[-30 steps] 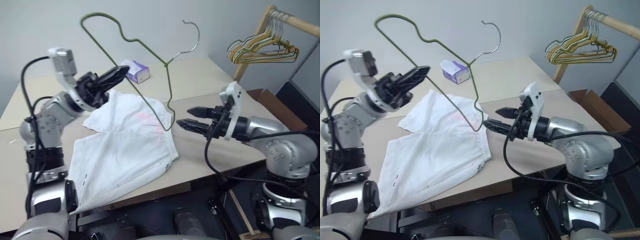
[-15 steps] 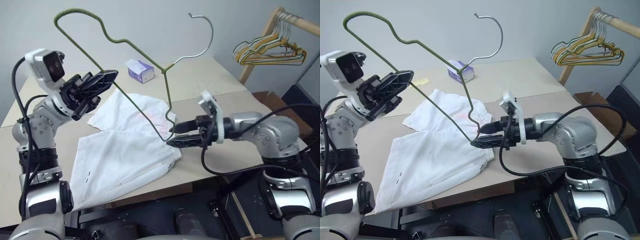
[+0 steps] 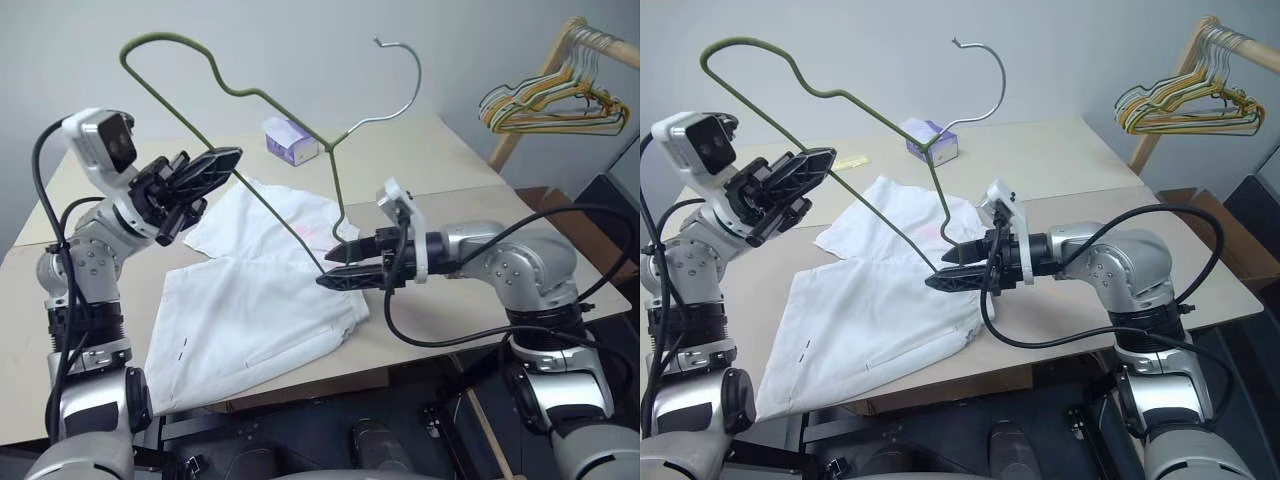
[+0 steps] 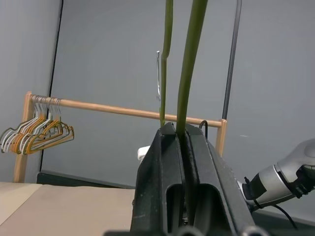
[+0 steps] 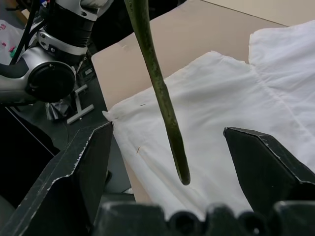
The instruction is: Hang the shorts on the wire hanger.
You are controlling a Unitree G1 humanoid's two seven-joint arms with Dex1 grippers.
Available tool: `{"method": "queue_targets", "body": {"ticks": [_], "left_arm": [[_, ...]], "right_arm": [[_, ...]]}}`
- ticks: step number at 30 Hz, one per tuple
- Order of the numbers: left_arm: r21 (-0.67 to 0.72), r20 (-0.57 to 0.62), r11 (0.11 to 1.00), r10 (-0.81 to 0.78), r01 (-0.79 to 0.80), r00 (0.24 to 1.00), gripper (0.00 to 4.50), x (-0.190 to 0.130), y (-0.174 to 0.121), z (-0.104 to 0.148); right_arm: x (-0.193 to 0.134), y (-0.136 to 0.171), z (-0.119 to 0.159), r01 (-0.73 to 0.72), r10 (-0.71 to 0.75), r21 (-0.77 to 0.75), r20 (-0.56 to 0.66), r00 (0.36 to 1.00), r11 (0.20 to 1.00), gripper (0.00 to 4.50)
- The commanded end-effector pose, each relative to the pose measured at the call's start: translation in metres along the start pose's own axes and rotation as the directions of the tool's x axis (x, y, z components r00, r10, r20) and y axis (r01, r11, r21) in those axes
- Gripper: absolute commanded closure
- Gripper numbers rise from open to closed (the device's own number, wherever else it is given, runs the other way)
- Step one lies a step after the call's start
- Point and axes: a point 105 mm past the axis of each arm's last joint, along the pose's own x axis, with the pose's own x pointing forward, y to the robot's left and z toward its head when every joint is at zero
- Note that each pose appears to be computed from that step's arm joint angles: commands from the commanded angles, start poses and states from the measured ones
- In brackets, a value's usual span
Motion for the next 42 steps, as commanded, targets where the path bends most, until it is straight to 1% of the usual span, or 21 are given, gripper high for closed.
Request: {"method": "queue_targets", "body": {"ticks": [1, 10, 11, 13, 14, 19, 20, 22, 23, 24, 25, 26, 28, 29, 31, 32, 33, 36, 39, 42], "left_arm": [[0.042, 0.007, 0.999, -0.028, 0.028, 1.000, 4.50, 0.005, -0.003, 0.006], [0.047, -0.001, 0.999, -0.018, 0.018, 1.000, 4.50, 0.004, 0.000, 0.004], [0.036, -0.006, 0.999, -0.015, 0.015, 1.000, 4.50, 0.004, 0.001, 0.003], [0.031, -0.018, 1.000, -0.007, 0.008, 1.000, 3.98, 0.004, 0.002, 0.001], [0.036, -0.030, 0.999, -0.009, 0.010, 1.000, 3.82, 0.004, 0.002, -0.001], [0.035, -0.134, 0.998, 0.048, -0.044, 0.990, 2.21, 0.005, 0.011, -0.020], [0.036, -0.173, 0.998, 0.063, -0.057, 0.983, 1.85, 0.005, 0.013, -0.026], [0.046, -0.263, 0.994, 0.112, -0.104, 0.958, 1.13, 0.004, 0.019, -0.039], [0.053, -0.315, 0.989, 0.149, -0.139, 0.937, 0.88, 0.002, 0.025, -0.047], [0.067, -0.358, 0.982, 0.188, -0.176, 0.915, 0.51, -0.001, 0.030, -0.054], [0.078, -0.384, 0.977, 0.212, -0.197, 0.899, 0.19, -0.003, 0.034, -0.058], [0.116, -0.428, 0.965, 0.261, -0.234, 0.865, 0.04, -0.009, 0.039, -0.066], [0.183, -0.497, 0.942, 0.336, -0.282, 0.800, 0.04, -0.021, 0.048, -0.076], [0.244, -0.545, 0.929, 0.368, -0.278, 0.753, 0.04, -0.030, 0.049, -0.082], [0.305, -0.627, 0.922, 0.383, -0.238, 0.678, 0.04, -0.047, 0.044, -0.089], [0.320, -0.656, 0.923, 0.378, -0.214, 0.654, 0.04, -0.053, 0.040, -0.091], [0.321, -0.670, 0.926, 0.369, -0.197, 0.644, 0.04, -0.056, 0.035, -0.092], [0.315, -0.679, 0.934, 0.346, -0.168, 0.648, 0.04, -0.057, 0.025, -0.093], [0.317, -0.707, 0.943, 0.305, -0.100, 0.639, 0.04, -0.055, 0.014, -0.096], [0.305, -0.729, 0.949, 0.284, -0.076, 0.623, 0.04, -0.054, 0.009, -0.101]], "right_arm": [[0.001, 0.007, 0.008, -0.017, 0.018, -0.038, 0.012, 1.000, 0.999, 1.16], [0.001, 0.003, 0.005, 0.009, -0.009, -0.024, 0.006, 1.000, 1.000, 4.40], [0.001, 0.003, 0.004, 0.012, -0.012, -0.025, 0.005, 1.000, 1.000, 4.46], [0.000, 0.002, 0.004, 0.017, -0.017, -0.027, 0.004, 1.000, 0.999, 4.50], [0.001, 0.002, 0.005, 0.020, -0.020, -0.026, 0.008, 1.000, 0.999, 4.50], [-0.002, 0.007, 0.019, 0.020, -0.018, -0.039, 0.068, 0.998, 0.999, 4.50], [-0.004, 0.008, 0.023, 0.023, -0.020, -0.037, 0.086, 0.996, 0.999, 4.50], [-0.009, 0.008, 0.031, 0.030, -0.027, -0.017, 0.135, 0.990, 0.999, 4.50], [-0.013, 0.006, 0.035, 0.036, -0.037, 0.011, 0.165, 0.986, 0.999, 4.50], [-0.017, 0.003, 0.039, 0.050, -0.056, 0.037, 0.191, 0.980, 0.998, 4.50], [-0.020, 0.001, 0.040, 0.059, -0.070, 0.056, 0.207, 0.976, 0.997, 4.50], [-0.026, -0.003, 0.039, 0.084, -0.101, 0.087, 0.209, 0.973, 0.993, 4.50], [-0.037, -0.012, 0.031, 0.140, -0.170, 0.161, 0.189, 0.967, 0.977, 4.50], [-0.044, -0.017, 0.023, 0.181, -0.216, 0.206, 0.161, 0.963, 0.962, 4.50], [-0.058, -0.022, 0.003, 0.245, -0.279, 0.264, 0.099, 0.955, 0.933, 4.50], [-0.064, -0.021, -0.007, 0.254, -0.285, 0.296, 0.066, 0.956, 0.921, 4.50], [-0.071, -0.019, -0.016, 0.258, -0.287, 0.333, 0.041, 0.957, 0.907, 4.50], [-0.089, -0.014, -0.040, 0.264, -0.285, 0.435, -0.017, 0.958, 0.861, 4.50], [-0.103, -0.006, -0.071, 0.217, -0.205, 0.581, -0.088, 0.975, 0.785, 4.50], [-0.112, -0.002, -0.093, 0.228, -0.158, 0.670, -0.165, 0.974, 0.707, 4.50]]}}
